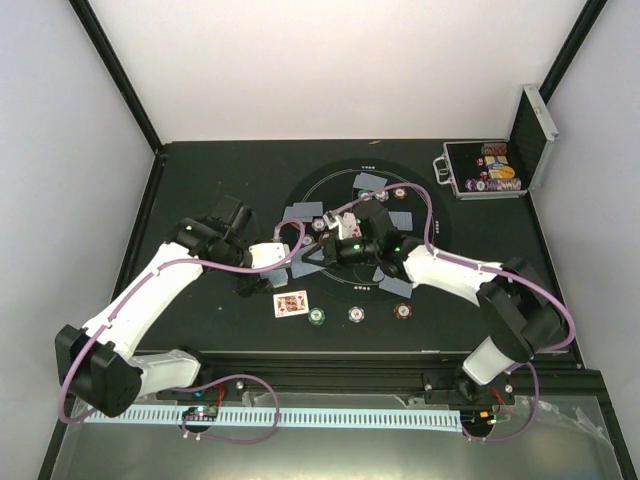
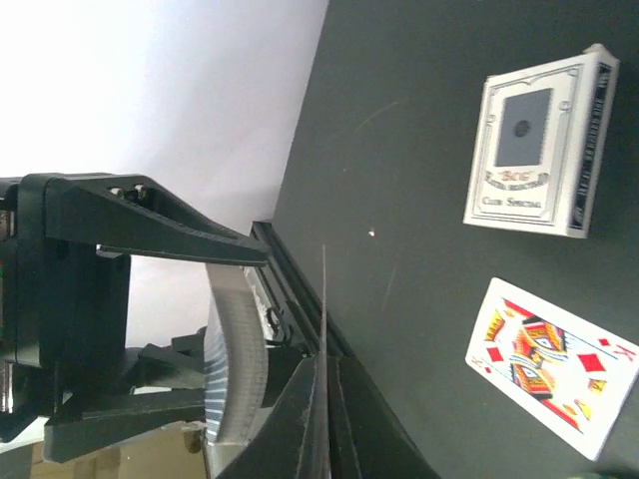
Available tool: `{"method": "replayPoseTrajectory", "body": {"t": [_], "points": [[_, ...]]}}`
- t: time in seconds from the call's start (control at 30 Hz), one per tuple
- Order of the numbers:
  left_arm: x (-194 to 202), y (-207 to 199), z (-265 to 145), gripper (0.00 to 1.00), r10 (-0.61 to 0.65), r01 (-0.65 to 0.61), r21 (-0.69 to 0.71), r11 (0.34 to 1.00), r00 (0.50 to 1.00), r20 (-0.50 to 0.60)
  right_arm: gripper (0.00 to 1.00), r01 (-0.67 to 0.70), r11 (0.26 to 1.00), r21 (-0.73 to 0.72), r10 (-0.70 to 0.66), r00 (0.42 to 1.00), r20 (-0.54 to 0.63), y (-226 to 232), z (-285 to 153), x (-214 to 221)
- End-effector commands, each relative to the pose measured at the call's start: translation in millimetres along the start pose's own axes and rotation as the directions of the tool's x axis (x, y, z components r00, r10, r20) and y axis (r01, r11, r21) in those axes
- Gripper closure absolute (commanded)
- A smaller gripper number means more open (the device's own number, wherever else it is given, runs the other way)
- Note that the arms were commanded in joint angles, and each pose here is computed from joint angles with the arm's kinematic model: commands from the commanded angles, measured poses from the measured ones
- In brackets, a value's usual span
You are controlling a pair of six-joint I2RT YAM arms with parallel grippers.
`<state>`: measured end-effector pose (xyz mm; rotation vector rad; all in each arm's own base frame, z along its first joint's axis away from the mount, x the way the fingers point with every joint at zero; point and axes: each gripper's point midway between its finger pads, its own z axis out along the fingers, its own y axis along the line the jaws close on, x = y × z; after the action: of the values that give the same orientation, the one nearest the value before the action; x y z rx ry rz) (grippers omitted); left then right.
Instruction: Distribute texas hold em gaming equipment
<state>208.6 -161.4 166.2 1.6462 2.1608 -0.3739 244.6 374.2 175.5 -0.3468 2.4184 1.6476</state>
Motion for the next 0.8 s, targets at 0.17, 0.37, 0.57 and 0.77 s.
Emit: {"method": "replayPoseTrajectory", "body": {"t": [0.17, 0.37, 0.57, 0.77], "points": [[-7.1, 3.3, -5.1, 0.98, 0.006, -0.005, -0.014, 1.000, 1.000, 0.027, 0.99, -0.008, 0.999, 0.031, 0.006, 0.998, 0.070, -15.6, -39.4, -17.3], [-0.4, 5.4, 0.0, 0.98, -0.003, 0.003, -0.026, 1.000, 1.000, 0.003, 0.99, -0.093, 0.975, 0.201, 0.048, 0.974, 0.220, -85.8, -105.1, -74.4], [12.3, 15.7, 10.7, 0.98, -0.037, 0.036, -0.040, 0.999, 0.999, -0.024, 0.99, -0.209, 0.895, 0.395, 0.093, 0.952, 0.292, -176.2, -157.9, -122.3], [47.7, 29.8, 26.9, 0.99, -0.102, 0.098, -0.045, 0.994, 0.991, -0.086, 0.99, -0.295, 0.845, 0.446, 0.164, 0.937, 0.309, -233.1, -174.1, -139.2]]}}
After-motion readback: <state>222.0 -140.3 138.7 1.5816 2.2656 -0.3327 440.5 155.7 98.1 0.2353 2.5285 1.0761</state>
